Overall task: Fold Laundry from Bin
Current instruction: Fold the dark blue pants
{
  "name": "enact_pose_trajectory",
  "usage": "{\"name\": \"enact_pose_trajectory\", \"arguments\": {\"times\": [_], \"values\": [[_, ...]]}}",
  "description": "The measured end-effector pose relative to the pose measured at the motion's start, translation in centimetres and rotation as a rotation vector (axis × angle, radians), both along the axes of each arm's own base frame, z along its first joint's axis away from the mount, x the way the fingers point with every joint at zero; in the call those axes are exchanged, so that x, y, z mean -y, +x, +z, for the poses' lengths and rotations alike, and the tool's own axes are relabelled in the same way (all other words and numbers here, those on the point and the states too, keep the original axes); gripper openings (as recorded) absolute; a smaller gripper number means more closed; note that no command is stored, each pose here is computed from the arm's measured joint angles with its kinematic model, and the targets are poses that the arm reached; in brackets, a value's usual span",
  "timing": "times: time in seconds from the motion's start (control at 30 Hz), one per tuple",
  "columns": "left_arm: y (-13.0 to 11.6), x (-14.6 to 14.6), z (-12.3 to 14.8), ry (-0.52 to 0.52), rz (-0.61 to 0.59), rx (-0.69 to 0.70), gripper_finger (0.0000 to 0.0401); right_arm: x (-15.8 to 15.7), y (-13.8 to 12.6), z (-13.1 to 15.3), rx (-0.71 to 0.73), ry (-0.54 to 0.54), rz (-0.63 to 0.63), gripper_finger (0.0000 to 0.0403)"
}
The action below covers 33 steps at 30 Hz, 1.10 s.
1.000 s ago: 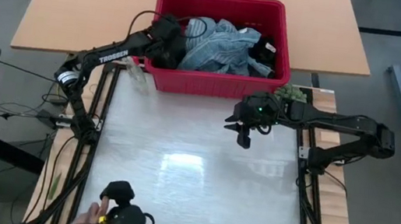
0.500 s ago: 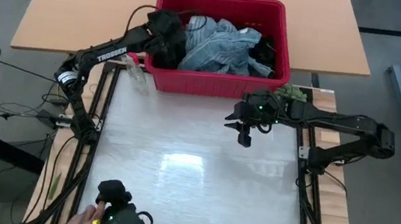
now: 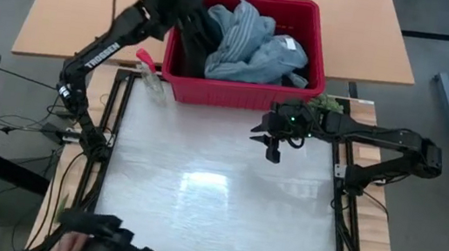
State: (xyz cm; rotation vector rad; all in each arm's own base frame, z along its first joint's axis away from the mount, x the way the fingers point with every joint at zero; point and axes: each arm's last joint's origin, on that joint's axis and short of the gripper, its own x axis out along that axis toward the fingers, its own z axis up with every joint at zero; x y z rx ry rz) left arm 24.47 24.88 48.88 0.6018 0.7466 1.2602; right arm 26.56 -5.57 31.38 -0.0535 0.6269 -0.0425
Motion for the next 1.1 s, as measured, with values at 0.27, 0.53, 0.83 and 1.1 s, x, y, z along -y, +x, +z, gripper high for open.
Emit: {"name": "enact_pose_trajectory", "arguments": {"times": [0.27, 0.53, 0.83, 1.1], "values": [[-2.1, 2.0, 5.5, 0.133, -0.027, 0.142, 0.0000, 1.1, -0.1, 0.2, 0.026, -0.006, -0.040, 0.0132], [-3.7, 5.8, 9.3, 0.167, -0.333, 0.406, 0.0000, 2.3, -0.2, 0.5, 0.059, -0.015, -0.082, 0.0132], [-5.0, 12.0, 11.8, 0.059, -1.012, 0.601, 0.0000, 3.1, -0.3, 0.8, 0.093, -0.043, -0.095, 0.0132], [-7.9, 17.1, 14.2, -0.036, -1.593, 0.713, 0.0000, 3.4, -0.4, 0.8, 0.095, -0.047, -0.103, 0.0132]]}}
